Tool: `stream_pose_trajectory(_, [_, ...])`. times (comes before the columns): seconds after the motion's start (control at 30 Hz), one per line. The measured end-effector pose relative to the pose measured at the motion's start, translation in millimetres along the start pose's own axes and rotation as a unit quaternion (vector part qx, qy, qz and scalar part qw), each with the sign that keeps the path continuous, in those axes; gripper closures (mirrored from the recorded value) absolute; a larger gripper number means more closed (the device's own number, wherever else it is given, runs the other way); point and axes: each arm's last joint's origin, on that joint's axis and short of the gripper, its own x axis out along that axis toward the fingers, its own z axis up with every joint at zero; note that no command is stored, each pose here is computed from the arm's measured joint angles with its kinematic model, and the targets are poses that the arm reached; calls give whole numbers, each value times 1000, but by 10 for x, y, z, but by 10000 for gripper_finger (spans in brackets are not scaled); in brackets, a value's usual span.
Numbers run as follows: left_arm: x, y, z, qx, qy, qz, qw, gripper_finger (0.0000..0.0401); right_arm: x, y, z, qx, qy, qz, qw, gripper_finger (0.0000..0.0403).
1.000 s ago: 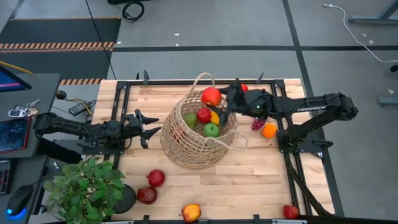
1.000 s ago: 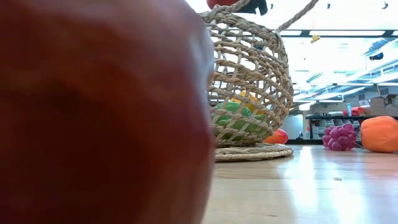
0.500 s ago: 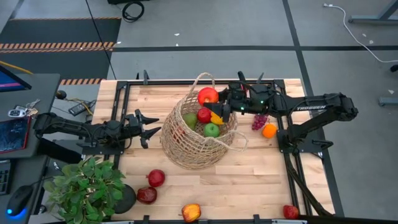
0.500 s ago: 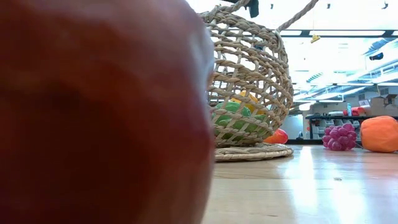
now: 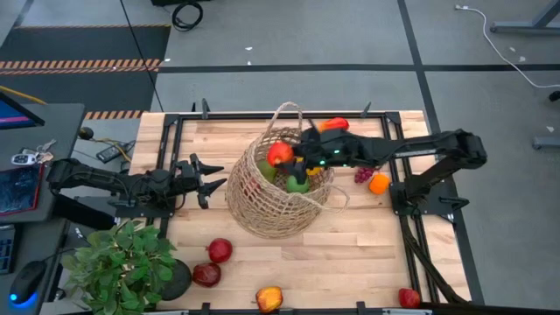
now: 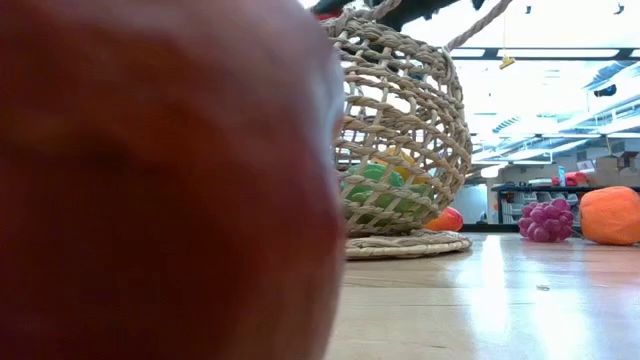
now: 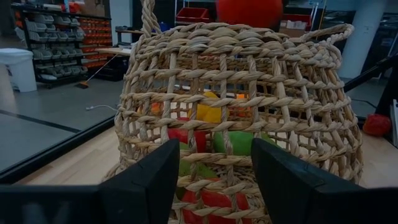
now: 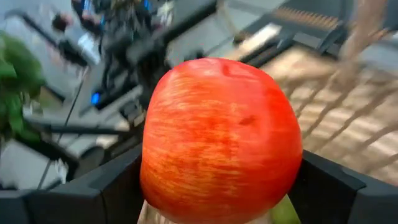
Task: Build produce basket
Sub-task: Put the red apple into the basket
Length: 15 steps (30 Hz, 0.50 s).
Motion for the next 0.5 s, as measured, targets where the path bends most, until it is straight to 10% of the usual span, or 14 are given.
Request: stream_pose_trajectory(0.5, [0, 0, 1, 0, 0, 0, 1000, 196, 718, -495, -169, 60, 180, 41, 981, 71])
